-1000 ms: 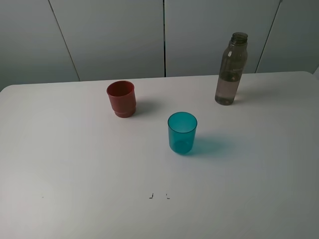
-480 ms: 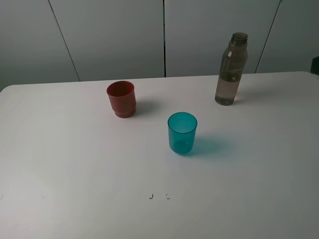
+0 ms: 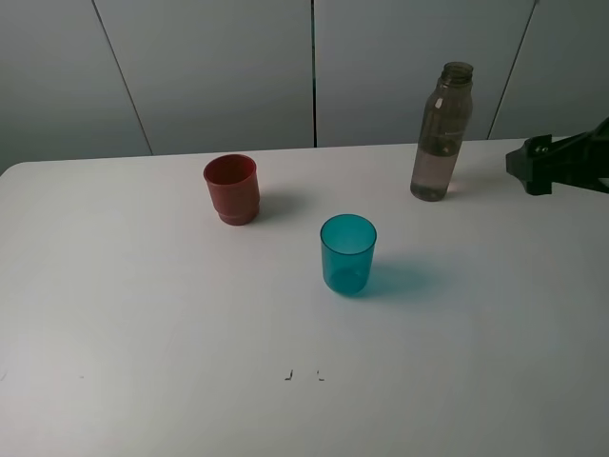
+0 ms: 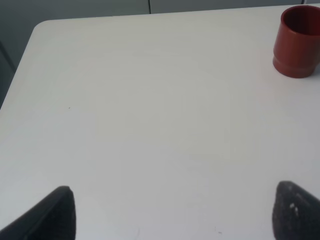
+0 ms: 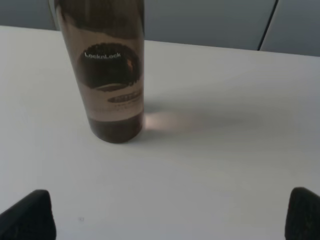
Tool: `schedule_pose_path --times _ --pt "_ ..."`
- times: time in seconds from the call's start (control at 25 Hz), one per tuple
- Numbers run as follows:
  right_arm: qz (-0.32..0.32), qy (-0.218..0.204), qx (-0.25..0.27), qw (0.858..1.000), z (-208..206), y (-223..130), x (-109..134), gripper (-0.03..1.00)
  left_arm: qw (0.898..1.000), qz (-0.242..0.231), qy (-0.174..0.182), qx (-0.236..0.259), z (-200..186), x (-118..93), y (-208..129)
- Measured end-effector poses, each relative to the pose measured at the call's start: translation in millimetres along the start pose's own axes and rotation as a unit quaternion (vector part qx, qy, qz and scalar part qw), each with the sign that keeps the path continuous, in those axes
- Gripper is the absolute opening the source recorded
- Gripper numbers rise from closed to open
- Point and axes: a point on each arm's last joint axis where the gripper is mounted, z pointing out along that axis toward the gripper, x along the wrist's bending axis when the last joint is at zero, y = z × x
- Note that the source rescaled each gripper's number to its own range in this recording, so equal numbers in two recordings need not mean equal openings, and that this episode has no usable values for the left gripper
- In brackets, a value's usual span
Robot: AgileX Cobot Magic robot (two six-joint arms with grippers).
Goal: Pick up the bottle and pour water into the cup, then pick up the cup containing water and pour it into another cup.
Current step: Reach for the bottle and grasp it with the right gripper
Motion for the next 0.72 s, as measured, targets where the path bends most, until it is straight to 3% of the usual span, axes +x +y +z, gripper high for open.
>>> schedule_pose_path --times 0.24,0.52,0.72 --pt "-0.007 0.03 0.019 0.999 49.3 -23.2 6.9 1.0 1.0 -0.003 0.0 0.0 0.0 0.0 0.0" --pt "-0.008 0.106 -0.07 0.992 86.3 -35.1 22.1 1.0 1.0 -0.003 0.0 0.0 0.0 0.0 0.0" --pt "-0.006 0.112 -0.06 0.992 115.8 -38.4 23.1 1.0 1.0 -0.003 0.0 0.0 0.0 0.0 0.0"
